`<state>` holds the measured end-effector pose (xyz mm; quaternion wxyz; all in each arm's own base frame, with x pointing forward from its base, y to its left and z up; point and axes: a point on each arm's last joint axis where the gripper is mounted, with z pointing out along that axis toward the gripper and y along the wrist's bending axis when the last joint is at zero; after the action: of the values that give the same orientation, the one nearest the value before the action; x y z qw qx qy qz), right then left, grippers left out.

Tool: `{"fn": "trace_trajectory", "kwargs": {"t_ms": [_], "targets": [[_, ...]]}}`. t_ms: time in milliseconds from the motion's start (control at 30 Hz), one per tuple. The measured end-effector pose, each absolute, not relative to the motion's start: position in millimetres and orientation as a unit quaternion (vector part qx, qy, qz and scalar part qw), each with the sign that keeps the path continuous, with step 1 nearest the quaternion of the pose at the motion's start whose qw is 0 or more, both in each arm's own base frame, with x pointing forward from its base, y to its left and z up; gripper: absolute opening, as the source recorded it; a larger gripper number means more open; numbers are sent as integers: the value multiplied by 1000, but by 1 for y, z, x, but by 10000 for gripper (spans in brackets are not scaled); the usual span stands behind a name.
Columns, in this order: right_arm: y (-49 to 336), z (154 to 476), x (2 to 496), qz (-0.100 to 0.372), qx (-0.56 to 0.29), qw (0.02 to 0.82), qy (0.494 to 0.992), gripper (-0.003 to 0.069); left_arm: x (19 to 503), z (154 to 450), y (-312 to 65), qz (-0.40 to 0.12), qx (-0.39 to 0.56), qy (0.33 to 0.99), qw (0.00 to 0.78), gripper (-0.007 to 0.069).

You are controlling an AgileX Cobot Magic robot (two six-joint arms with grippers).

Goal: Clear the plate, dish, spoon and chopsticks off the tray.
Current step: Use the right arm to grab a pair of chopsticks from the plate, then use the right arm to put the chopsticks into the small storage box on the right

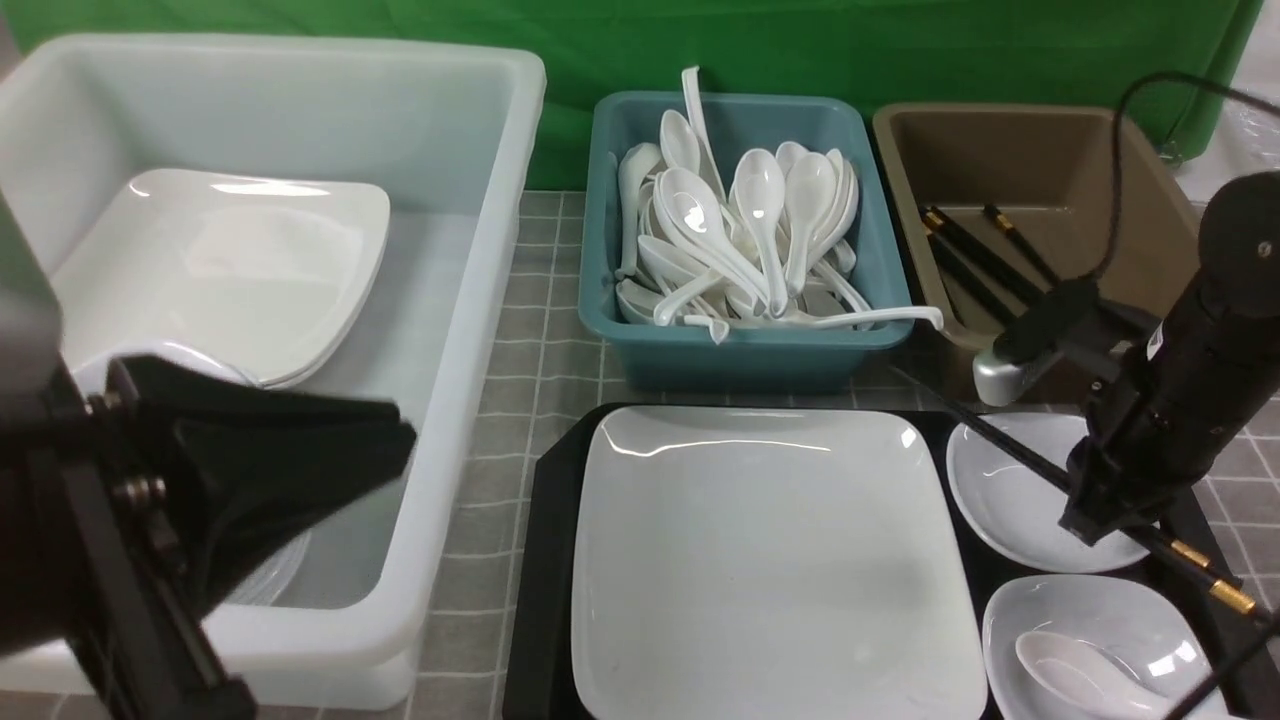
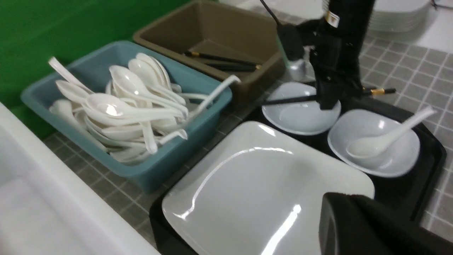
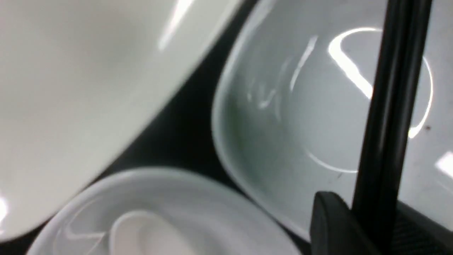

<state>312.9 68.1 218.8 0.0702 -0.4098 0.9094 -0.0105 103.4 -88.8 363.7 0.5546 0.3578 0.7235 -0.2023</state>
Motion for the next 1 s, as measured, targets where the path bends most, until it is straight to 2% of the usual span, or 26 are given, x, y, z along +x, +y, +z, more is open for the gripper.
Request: {"fn": "trace_trajectory", "kwargs": {"t_ms": [67, 167, 233, 300, 367, 467, 633, 700, 767, 867, 1000], "targets": [[80, 237, 304, -8, -437, 102, 894, 136, 106, 368, -88, -199, 344, 715, 575, 20], [89, 259, 303, -6, -425, 179, 887, 136, 108, 372, -87, -196, 329, 706, 596, 20], [89, 284, 316, -4, -364, 282, 888, 136, 110, 375, -86, -192, 320, 699, 610, 20], [85, 298, 329, 6, -308, 340, 889, 136, 110, 376, -86, -191, 317, 697, 614, 20], [72, 315, 354, 24, -215, 422, 880, 136, 111, 376, -86, -190, 316, 697, 615, 20], [58, 321, 387, 36, -140, 487, 861, 136, 111, 376, -85, -190, 314, 695, 618, 20], [46, 300, 434, 40, -89, 499, 861, 142, 111, 377, -85, -190, 312, 694, 621, 20], [43, 285, 448, 49, -78, 475, 875, 182, 111, 377, -85, -190, 312, 694, 621, 20], [42, 274, 454, 59, -76, 439, 893, 289, 111, 377, -85, -190, 312, 694, 621, 20], [41, 278, 452, 66, -83, 411, 906, 403, 111, 377, -85, -190, 312, 694, 621, 20], [40, 306, 435, 58, -109, 383, 915, 424, 111, 376, -85, -182, 319, 694, 619, 20]]}}
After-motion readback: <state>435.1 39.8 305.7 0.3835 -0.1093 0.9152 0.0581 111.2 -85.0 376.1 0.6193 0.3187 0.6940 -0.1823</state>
